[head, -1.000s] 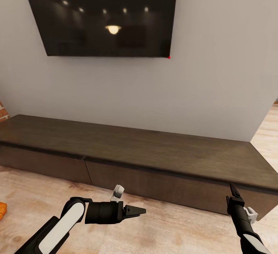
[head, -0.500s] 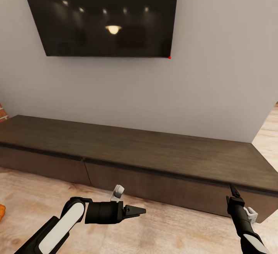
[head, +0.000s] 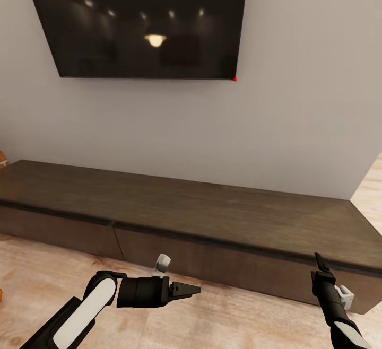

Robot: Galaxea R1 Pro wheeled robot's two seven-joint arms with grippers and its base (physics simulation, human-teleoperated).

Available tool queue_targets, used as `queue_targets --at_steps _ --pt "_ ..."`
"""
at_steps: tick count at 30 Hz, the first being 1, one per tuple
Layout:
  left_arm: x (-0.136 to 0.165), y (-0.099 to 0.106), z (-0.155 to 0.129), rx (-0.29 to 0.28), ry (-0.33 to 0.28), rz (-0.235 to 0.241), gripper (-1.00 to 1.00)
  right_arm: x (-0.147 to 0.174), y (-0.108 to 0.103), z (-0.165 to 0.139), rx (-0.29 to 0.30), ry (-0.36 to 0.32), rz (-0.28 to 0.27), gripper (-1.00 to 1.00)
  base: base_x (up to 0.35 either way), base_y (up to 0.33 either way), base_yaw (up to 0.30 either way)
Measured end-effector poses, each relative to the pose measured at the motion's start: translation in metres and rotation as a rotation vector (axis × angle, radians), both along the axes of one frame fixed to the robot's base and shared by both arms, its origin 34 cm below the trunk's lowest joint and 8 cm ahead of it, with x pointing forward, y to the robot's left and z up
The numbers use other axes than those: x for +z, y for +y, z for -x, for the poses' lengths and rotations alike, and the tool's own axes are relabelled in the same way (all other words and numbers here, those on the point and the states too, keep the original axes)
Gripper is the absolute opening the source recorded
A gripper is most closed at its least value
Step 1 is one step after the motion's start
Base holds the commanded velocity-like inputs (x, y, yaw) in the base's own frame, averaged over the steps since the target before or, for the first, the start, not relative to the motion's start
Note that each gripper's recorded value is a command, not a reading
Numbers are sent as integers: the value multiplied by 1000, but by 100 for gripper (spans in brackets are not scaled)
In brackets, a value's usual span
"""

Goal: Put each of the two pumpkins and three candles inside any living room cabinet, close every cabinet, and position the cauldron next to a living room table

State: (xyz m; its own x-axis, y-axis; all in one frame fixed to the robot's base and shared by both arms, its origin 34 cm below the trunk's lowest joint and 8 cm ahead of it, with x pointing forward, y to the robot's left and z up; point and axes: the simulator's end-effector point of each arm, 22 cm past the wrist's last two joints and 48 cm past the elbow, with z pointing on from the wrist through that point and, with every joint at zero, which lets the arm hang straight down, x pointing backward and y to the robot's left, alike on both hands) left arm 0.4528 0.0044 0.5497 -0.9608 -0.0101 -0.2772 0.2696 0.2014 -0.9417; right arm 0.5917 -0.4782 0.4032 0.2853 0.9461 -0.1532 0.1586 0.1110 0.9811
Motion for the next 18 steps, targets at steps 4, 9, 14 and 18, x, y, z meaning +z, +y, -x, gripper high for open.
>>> queue_targets --at_steps 4,9,14,18 --pt "0 0 0 0 0 -1 100 0 0 0 -1 1 1 100 4 0 0" --pt "0 0 0 0 0 -1 100 0 0 0 -1 2 1 100 0 0 0" --pt "0 0 -1 2 -1 0 100 0 0 0 -1 2 1 100 0 0 0" --pt "-3 1 -1 2 7 -1 100 -5 0 1 -1 10 1 100 0 0 0"
